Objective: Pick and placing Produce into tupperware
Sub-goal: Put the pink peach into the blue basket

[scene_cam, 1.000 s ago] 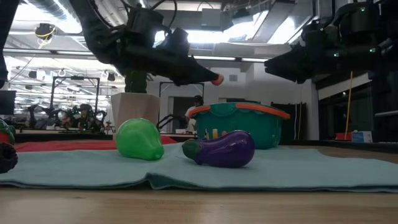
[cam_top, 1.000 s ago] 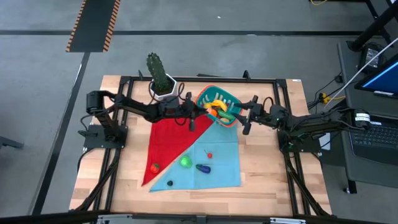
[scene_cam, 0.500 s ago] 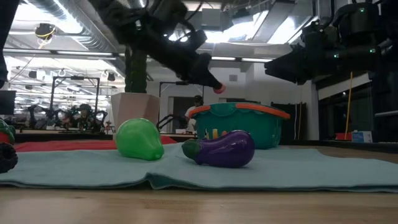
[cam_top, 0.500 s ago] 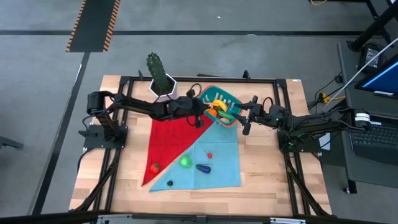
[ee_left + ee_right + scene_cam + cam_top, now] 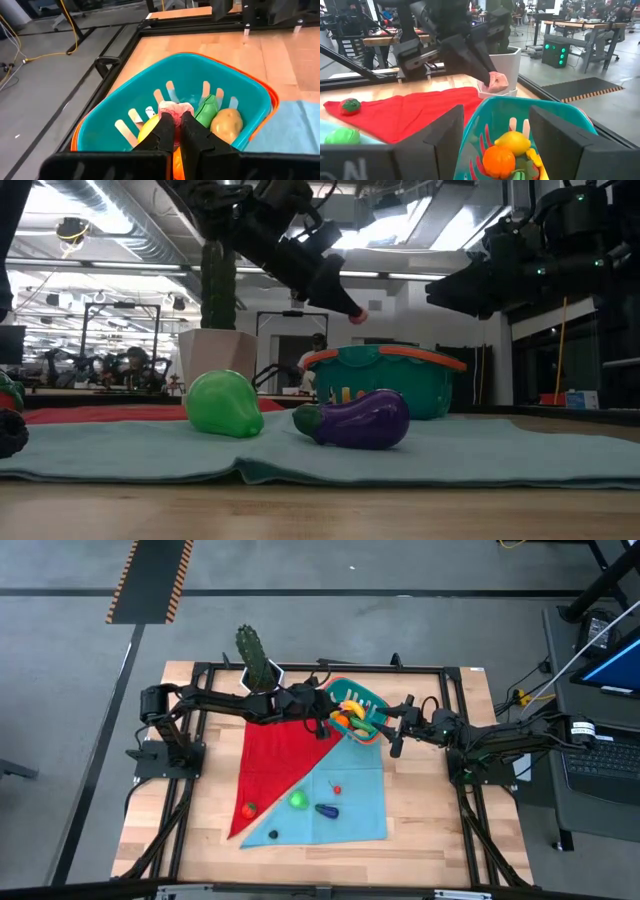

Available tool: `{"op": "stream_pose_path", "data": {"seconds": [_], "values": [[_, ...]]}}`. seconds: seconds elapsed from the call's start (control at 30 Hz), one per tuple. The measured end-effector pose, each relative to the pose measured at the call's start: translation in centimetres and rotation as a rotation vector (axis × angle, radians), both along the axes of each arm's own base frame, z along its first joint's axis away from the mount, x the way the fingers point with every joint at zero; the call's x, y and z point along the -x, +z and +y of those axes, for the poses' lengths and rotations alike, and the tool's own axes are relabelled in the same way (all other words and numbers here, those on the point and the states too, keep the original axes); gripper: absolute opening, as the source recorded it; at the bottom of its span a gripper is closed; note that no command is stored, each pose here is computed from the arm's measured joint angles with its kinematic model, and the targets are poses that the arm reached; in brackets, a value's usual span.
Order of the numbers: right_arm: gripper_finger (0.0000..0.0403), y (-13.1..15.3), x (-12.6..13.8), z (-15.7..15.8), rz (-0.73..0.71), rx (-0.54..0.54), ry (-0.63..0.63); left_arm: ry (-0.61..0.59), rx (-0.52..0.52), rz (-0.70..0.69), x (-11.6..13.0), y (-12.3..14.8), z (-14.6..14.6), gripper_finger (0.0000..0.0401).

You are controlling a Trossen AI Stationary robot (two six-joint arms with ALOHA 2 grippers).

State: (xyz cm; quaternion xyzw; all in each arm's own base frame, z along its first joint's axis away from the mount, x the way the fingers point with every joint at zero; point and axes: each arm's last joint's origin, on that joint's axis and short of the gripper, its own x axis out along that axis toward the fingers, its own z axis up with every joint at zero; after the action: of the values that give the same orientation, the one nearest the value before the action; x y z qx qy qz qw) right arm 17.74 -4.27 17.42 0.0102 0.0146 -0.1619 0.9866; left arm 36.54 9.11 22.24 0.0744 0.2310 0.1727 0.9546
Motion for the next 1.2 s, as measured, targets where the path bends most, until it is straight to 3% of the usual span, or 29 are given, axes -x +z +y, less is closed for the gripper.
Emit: {"op": "stream_pose_path", "data": {"seconds": [0.33, 0.6, 0.9, 1.2], "values": [[0.0225, 0.0, 0.0, 0.0, -0.001, 0.001, 0.001, -0.054, 0.006, -0.007, -0.9, -0.4, 0.6, 0.0003], [0.0225, 0.1, 0.0, 0.0, -0.003, 0.002, 0.002, -0.082, 0.036, 0.108, -3.2, -1.9, 1.9, 0.0003], [0.0225, 0.0, 0.0, 0.0, 0.010, 0.003, 0.001, -0.134, 0.061, 0.161, -3.6, -1.5, 2.3, 0.0003], [0.0225, -0.1, 0.0, 0.0, 0.014, 0.001, 0.001, -0.132, 0.062, 0.163, -3.6, -1.5, 2.3, 0.0080]]}}
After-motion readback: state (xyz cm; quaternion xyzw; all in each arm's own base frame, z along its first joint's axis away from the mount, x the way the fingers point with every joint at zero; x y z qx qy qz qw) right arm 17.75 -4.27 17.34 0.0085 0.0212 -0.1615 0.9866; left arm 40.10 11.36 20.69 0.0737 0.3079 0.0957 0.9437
